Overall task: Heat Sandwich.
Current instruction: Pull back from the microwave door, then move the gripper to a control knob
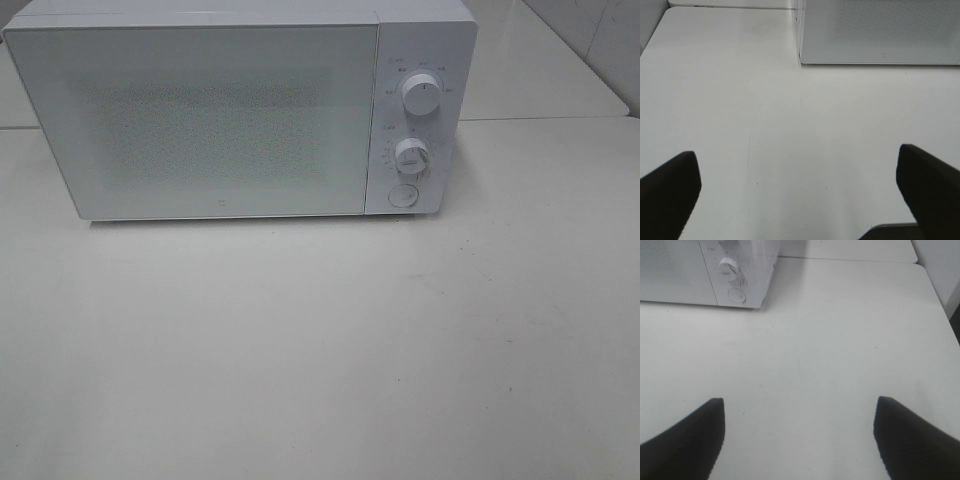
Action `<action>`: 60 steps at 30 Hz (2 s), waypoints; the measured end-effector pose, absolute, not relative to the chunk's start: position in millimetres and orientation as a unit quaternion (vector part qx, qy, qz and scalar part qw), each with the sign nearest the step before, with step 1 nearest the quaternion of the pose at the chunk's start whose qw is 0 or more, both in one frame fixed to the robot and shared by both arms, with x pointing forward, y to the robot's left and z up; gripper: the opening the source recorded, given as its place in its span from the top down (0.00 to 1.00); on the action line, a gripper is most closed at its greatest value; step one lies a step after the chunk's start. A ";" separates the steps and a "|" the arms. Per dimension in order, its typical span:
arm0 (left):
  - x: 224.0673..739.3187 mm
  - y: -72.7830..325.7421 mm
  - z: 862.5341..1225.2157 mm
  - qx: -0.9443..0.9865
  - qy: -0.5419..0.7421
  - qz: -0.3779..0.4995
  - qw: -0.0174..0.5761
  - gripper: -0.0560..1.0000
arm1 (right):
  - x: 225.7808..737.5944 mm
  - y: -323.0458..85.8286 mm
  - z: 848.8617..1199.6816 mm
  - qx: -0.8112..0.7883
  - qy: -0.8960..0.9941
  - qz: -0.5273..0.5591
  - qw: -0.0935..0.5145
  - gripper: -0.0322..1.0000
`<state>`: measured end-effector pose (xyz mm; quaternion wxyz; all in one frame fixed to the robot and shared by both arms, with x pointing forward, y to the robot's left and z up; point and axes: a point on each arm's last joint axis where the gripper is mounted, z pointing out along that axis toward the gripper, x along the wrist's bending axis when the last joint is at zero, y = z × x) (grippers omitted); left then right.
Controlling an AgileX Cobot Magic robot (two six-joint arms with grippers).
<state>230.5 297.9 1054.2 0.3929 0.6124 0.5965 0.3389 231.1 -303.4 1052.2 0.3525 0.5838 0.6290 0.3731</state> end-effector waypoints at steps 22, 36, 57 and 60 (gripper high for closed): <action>230.5 297.9 1054.2 0.612 0.596 0.339 0.393 0.01 | 309.4 -295.0 1079.5 0.569 0.632 0.374 0.369 0.16; 230.5 297.9 1054.2 0.612 0.596 0.339 0.393 0.01 | 373.5 -286.2 1069.8 0.569 0.644 0.366 0.355 0.20; 230.5 297.9 1054.2 0.612 0.596 0.339 0.393 0.01 | 463.8 -273.2 1024.2 0.562 0.643 0.385 0.350 0.23; 230.5 297.9 1054.2 0.612 0.596 0.339 0.393 0.01 | 474.4 -271.5 1017.1 0.557 0.639 0.394 0.354 0.23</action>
